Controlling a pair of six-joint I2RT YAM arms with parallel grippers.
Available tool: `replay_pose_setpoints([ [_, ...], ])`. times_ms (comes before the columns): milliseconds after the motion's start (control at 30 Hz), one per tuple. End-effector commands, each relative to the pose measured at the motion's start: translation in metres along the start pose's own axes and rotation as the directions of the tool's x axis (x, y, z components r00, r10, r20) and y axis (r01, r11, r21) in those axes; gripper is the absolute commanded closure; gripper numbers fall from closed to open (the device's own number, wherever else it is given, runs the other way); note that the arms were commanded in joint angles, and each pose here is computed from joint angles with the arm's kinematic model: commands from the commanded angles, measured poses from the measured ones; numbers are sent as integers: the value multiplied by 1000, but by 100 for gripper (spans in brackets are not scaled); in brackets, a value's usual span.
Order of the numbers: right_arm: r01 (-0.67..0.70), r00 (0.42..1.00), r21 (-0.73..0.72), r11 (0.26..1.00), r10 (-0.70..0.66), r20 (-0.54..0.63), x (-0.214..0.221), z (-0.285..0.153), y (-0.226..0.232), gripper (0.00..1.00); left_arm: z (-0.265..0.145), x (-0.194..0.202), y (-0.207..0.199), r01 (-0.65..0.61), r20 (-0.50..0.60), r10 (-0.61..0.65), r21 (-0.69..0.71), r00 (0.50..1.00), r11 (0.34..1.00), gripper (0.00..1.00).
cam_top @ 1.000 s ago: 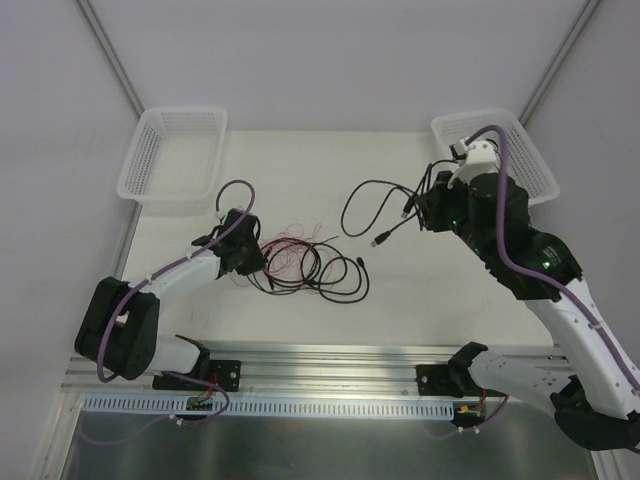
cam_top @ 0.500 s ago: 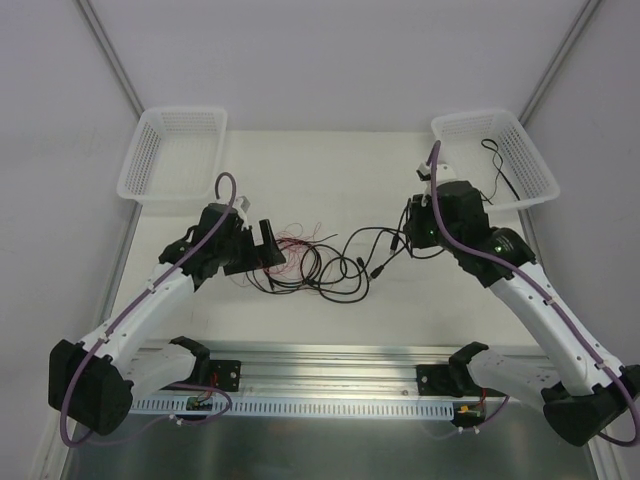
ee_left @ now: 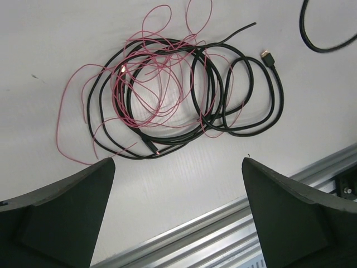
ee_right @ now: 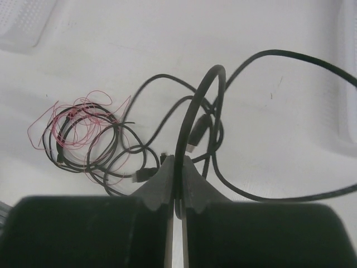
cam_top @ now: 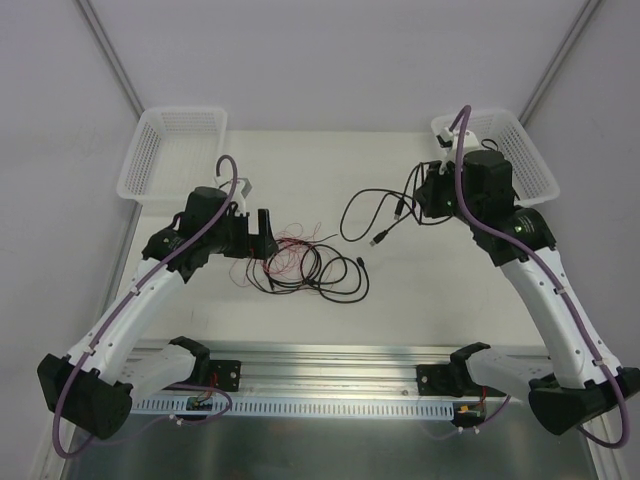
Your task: Untangle the cables
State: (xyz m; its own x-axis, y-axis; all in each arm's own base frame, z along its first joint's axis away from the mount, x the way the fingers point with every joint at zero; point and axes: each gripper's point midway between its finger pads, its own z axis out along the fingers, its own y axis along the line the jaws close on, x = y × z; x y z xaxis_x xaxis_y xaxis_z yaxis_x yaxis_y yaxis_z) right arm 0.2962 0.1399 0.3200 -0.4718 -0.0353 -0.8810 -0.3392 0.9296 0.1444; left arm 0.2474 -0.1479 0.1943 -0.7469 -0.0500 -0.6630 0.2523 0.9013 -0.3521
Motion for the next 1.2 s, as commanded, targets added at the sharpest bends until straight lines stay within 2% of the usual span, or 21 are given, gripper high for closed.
replay_pose_setpoints([
  [0, 1, 997, 85, 996, -7, 79, -28, -3, -22, 99, -2, -5, 12, -103, 9, 103, -42, 995, 994, 1],
  [67, -36, 992, 142, 989, 19, 124, -39, -4, -40, 99, 2, -7, 22, -122, 26, 125, -89, 992, 989, 1],
  [200, -86, 971, 148, 985, 49, 235, -73, -15, -62, 99, 12, -4, 44, -113, 90, 130, -175, 987, 978, 1],
  [267, -90, 966, 164, 982, 46, 253, -83, -17, -68, 99, 14, 2, 51, -99, 99, 120, -192, 988, 976, 1],
  [367, -128, 954, 314, 941, 31, 298, -98, -21, -104, 99, 10, 2, 63, -89, 119, 122, -251, 985, 964, 1],
  [400, -164, 947, 392, 905, 33, 319, -99, -24, -126, 99, 9, 2, 65, -85, 123, 121, -262, 985, 961, 1],
  [667, -388, 839, 541, 746, 42, 543, -145, -29, -215, 99, 6, 1, 76, -65, 139, 115, -322, 984, 945, 1],
  [767, -436, 819, 561, 703, 52, 572, -155, -18, -242, 98, 7, 2, 76, -63, 137, 113, -322, 984, 945, 1],
  [967, -469, 832, 640, 609, 63, 551, -143, 26, -295, 96, 10, 4, 81, -70, 117, 117, -342, 986, 937, 1],
  [1067, -462, 850, 664, 587, 81, 520, -129, 55, -317, 95, 12, 6, 82, -73, 106, 116, -343, 988, 937, 1],
  [1167, -449, 869, 658, 605, 126, 478, -115, 93, -333, 88, 14, 7, 82, -79, 97, 120, -345, 988, 935, 1],
])
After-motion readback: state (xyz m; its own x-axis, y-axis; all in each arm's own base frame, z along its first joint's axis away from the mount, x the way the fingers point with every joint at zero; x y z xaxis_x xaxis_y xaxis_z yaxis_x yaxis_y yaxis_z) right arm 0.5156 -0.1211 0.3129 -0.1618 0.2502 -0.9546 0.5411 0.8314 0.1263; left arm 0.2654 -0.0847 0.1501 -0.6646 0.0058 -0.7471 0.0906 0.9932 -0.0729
